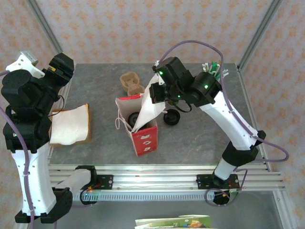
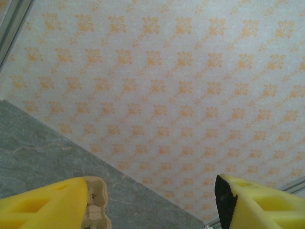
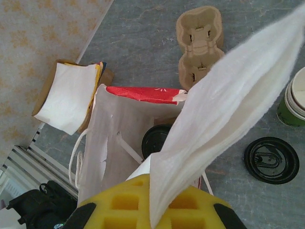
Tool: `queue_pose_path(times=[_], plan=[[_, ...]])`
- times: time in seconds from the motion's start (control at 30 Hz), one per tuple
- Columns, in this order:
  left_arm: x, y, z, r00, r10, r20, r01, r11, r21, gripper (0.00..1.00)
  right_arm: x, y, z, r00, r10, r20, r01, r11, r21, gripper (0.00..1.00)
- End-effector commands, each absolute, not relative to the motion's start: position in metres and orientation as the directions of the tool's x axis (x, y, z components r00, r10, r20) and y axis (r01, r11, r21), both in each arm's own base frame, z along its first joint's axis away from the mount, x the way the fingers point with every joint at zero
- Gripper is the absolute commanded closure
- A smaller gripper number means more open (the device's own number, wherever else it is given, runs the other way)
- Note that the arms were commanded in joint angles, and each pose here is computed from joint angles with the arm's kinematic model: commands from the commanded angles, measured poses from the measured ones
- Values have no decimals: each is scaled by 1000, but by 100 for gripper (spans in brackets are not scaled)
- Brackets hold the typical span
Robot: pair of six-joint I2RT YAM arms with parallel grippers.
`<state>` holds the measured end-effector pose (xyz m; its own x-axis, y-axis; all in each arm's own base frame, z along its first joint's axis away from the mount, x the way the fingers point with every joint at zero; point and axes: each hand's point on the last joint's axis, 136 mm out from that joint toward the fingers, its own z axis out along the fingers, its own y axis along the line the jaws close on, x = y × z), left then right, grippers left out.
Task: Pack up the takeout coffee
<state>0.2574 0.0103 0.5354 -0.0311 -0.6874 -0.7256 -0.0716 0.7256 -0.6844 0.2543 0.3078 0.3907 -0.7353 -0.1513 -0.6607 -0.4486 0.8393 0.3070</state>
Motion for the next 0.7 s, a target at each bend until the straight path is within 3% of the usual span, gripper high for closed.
queue_pose_path(times=[0.0, 0.37, 0.67], plan=[[252, 6, 545, -15, -689, -724, -31, 724, -689, 30, 263, 317, 385, -713, -180, -677, -472, 837, 275, 97], [255, 7, 539, -22, -688, -725, -38, 725, -688, 30, 257, 335, 363, -664, -264, -699, -514, 841, 171, 99], [254, 7, 537, -20, -684, -729, -40, 729, -683, 30, 228, 374, 372, -645, -251, -722, -557, 801, 219, 99]])
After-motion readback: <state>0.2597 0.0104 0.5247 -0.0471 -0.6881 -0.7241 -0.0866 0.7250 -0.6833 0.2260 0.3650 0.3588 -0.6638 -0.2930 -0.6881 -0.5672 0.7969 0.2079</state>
